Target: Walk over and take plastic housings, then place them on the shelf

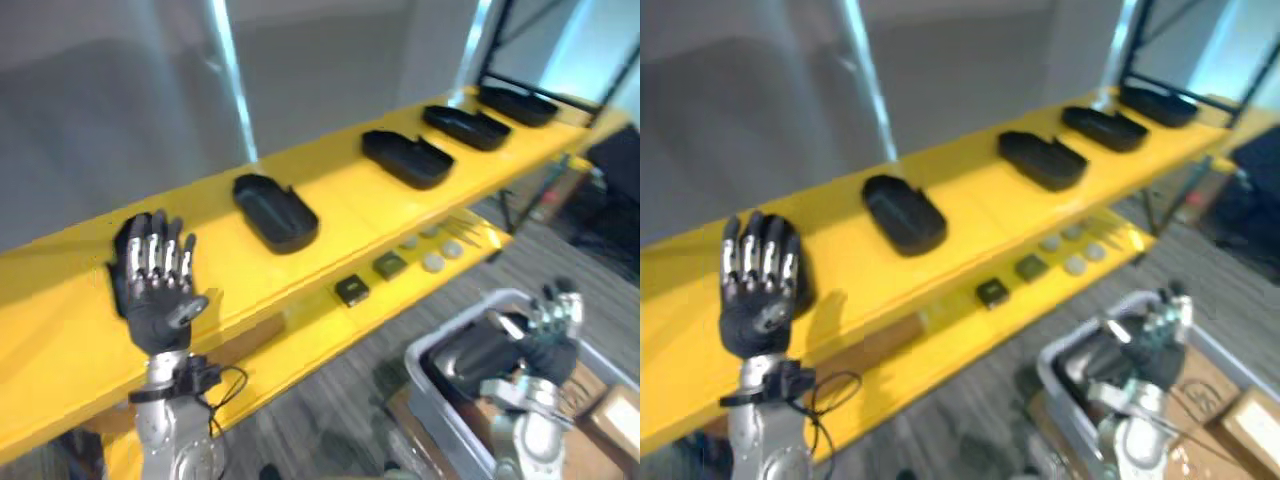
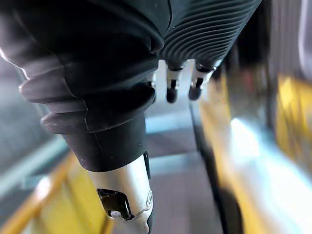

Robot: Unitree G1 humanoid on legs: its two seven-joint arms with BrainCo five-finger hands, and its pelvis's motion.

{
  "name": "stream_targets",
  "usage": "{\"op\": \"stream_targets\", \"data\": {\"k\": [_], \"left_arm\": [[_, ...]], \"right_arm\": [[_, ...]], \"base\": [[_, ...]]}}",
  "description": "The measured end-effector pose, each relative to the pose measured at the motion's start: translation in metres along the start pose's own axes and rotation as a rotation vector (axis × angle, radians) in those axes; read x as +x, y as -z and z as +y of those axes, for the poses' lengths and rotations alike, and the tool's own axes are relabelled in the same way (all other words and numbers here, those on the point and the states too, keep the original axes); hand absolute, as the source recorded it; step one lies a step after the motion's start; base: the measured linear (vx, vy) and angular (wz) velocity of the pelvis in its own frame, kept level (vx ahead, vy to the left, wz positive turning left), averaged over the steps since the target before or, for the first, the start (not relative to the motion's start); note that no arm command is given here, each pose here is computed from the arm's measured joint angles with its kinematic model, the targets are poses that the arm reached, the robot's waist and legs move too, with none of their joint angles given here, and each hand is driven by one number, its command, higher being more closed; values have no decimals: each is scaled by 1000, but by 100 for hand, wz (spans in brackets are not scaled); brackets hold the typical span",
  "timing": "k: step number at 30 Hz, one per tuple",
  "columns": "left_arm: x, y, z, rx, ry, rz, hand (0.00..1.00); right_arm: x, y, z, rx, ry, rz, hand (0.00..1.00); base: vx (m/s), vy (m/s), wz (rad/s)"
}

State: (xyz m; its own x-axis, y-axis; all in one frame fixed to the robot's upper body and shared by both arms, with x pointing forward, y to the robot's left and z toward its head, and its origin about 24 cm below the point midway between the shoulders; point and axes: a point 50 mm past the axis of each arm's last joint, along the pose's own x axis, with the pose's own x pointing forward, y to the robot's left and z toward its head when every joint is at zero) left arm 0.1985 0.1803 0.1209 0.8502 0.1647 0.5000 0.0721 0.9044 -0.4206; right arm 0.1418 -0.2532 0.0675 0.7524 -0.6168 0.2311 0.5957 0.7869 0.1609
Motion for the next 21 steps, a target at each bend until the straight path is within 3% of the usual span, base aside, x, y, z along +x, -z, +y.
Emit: {"op": "stream_targets", "data": {"k": [6, 14, 21], "left_arm": [[20, 2, -15, -32, 39, -25, 0], [11, 9, -10, -16, 11, 54, 0], [-7, -8, 18, 78, -148, 10, 0]], "right_arm": [[-17, 1, -19, 37, 46, 21, 0], [-13, 0, 8, 108, -102, 2, 0], [9, -6, 48, 183, -336, -73, 0]], "base": [[50, -14, -35], [2, -5, 4], [-51, 83, -49]]}}
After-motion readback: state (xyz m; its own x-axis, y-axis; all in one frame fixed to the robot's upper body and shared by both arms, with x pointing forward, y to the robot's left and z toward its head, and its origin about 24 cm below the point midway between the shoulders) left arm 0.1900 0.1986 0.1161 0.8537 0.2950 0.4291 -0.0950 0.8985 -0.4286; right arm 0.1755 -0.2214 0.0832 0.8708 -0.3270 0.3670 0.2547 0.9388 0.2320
